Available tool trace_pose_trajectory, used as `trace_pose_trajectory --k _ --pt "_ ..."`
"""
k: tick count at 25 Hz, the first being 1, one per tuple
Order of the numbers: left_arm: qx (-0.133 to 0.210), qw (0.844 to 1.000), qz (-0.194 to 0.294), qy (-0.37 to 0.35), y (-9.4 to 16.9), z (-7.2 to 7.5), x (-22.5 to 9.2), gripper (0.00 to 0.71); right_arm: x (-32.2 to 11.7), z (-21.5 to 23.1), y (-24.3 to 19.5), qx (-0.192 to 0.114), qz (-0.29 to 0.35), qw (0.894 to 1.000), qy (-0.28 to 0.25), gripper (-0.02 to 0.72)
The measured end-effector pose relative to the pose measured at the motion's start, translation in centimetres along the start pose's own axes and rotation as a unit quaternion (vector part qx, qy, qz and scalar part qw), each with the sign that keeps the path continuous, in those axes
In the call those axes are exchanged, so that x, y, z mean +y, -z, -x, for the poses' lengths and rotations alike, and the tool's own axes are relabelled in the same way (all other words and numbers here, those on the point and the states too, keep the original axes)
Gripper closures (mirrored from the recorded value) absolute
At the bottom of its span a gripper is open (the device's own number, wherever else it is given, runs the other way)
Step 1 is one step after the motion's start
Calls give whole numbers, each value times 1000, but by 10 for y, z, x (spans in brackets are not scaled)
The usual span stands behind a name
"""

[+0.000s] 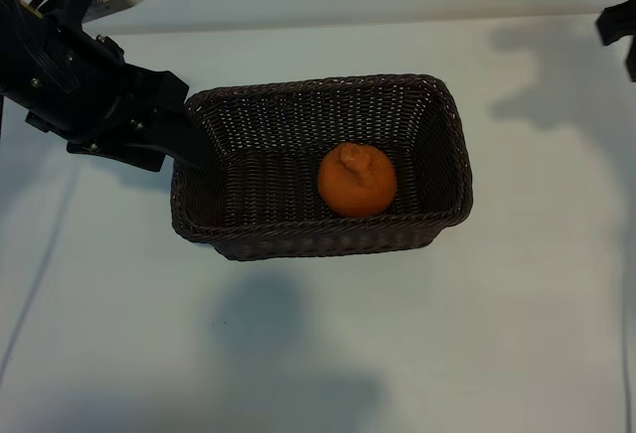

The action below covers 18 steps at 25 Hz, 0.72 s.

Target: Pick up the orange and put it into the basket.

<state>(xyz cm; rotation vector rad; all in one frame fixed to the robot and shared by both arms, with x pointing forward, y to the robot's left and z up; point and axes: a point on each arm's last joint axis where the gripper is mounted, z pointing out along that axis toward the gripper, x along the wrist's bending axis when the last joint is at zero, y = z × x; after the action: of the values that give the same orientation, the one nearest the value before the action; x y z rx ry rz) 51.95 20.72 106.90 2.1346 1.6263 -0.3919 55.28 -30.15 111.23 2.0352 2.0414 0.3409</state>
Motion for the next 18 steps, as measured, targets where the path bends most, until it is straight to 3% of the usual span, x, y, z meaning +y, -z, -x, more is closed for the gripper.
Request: trace_pose_trajectory --k 3,18 --pt "0 1000 0 1 0 0 0 143 0 0 0 6 0 1000 -5 264" --pt "0 1000 0 1 0 0 0 143 -6 -16 23 97 28 994 -36 264"
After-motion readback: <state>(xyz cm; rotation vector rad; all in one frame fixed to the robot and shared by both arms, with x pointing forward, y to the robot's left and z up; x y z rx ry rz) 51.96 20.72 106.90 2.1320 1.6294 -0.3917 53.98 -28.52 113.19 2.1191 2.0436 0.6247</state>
